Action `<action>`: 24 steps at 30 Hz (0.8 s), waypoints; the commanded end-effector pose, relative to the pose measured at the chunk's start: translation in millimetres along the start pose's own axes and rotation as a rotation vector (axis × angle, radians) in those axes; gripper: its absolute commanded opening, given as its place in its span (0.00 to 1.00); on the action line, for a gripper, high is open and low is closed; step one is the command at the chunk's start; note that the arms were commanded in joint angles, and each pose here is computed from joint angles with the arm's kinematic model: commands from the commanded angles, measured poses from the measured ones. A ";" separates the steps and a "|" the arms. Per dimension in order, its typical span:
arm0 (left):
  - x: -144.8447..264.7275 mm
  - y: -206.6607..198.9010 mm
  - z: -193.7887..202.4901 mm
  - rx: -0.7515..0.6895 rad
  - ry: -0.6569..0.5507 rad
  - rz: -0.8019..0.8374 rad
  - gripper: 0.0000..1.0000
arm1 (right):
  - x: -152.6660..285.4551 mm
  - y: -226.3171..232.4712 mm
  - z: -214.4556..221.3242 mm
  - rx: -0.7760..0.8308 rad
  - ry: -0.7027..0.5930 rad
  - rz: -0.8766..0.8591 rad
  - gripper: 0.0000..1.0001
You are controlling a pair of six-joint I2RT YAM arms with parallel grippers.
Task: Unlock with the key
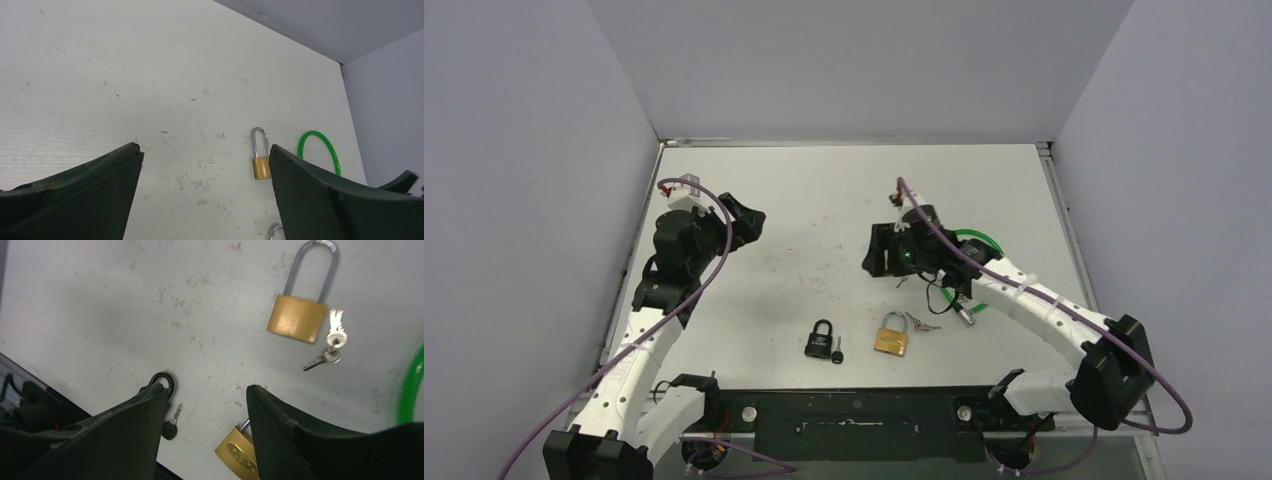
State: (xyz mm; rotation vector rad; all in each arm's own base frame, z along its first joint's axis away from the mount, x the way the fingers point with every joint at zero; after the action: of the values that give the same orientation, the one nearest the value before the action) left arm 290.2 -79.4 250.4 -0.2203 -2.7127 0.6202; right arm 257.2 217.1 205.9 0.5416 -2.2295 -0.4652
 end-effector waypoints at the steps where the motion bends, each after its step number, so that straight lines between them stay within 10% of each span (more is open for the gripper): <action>1: 7.8 -11.6 -9.2 0.049 -0.065 0.054 0.94 | -25.2 17.5 53.0 0.048 0.153 0.101 0.54; 13: 9.1 -1.0 17.1 0.078 -0.010 0.011 0.90 | -43.0 37.5 162.6 0.134 0.503 0.198 0.55; 24: 15.3 5.7 35.1 0.076 0.028 -0.023 0.90 | -51.3 54.3 201.0 0.197 0.556 0.282 0.62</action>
State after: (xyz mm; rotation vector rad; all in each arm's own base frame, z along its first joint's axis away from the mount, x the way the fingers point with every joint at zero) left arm 266.0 -86.2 217.5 -0.1886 -2.6296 0.7006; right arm 122.6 310.9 67.8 0.4287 -1.7392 0.0501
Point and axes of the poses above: each gripper's point midway between its finger pads, its own x axis back along the fingers, its own y axis along the line the jaws close on, z = x × y, the point moved 4 cm from there along x, back along the fingers, and after that the axes turned 7 degrees about -x, right-handed, at the moved point
